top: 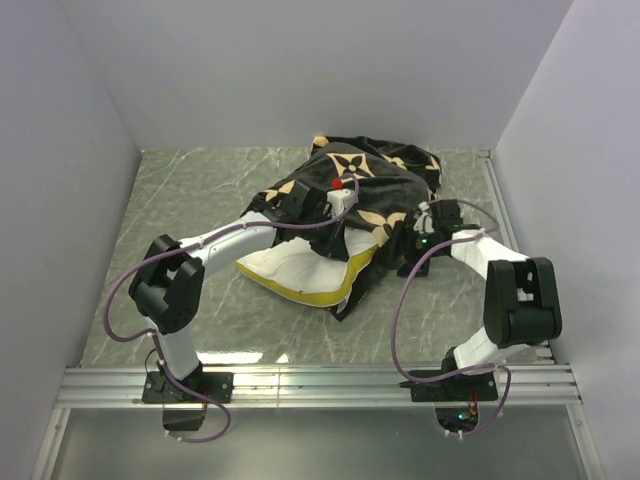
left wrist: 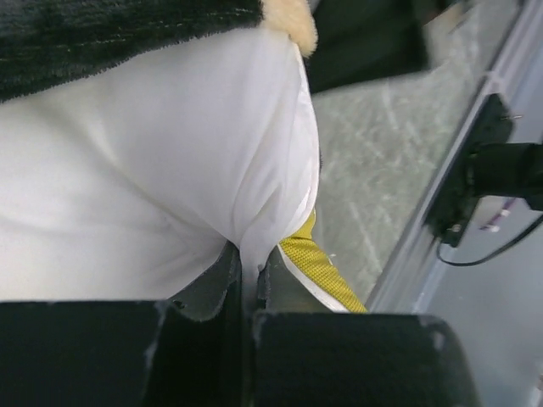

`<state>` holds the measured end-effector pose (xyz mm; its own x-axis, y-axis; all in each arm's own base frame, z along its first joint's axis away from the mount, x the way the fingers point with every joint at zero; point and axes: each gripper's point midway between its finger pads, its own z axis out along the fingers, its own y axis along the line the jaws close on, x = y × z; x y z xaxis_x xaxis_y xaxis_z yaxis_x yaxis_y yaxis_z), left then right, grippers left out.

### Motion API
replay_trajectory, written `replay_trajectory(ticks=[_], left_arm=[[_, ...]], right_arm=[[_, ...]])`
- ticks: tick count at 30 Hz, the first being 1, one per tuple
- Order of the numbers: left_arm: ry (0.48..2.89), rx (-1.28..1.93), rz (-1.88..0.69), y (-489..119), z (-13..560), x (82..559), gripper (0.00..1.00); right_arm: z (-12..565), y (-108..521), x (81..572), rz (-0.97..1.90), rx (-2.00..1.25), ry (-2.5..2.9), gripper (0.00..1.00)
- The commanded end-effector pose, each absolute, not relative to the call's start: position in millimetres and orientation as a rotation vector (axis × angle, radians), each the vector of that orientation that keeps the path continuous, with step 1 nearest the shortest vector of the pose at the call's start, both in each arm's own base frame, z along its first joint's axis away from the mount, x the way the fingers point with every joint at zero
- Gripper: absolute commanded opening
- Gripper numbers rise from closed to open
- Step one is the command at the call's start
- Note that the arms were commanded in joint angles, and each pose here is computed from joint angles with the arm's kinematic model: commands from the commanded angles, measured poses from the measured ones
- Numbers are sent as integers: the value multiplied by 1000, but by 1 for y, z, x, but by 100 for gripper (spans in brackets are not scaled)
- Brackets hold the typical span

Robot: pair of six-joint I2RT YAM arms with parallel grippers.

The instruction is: Put the pillow into the pillowcase

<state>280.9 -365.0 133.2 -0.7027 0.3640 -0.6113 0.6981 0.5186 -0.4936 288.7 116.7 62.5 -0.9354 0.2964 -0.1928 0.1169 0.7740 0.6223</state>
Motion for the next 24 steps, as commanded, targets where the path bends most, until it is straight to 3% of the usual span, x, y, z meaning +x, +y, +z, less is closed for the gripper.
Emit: replay_trajectory(ticks=[1, 4, 6, 7, 8, 9, 13, 18, 24], left_arm=[[2118, 862, -1250, -383, 201, 287, 0], [2119, 832, -1276, -381, 203, 290, 0], [2125, 802, -1301, -378, 202, 292, 0], [2108, 790, -1305, -379, 206, 295, 0], [2108, 766, -1297, -377, 206, 299, 0], [2095, 747, -1290, -376, 209, 304, 0], [2032, 666, -1159, -369, 222, 344, 0], [1917, 411, -993, -334, 280, 432, 0], [1747, 316, -889, -294, 366, 456, 0]], right_arm=[[60, 153, 299, 1034, 174, 2623, 90], [51, 166, 303, 1101, 198, 2621, 87], [52, 170, 308, 1109, 173, 2614, 60], [55, 172, 308, 1132, 156, 2605, 42], [63, 175, 309, 1156, 126, 2590, 6], [79, 181, 307, 1205, 75, 2560, 0], [148, 204, 279, 1309, -209, 2424, 0], [251, 240, 219, 1421, -636, 2131, 0], [313, 260, 184, 1499, -828, 1948, 0]])
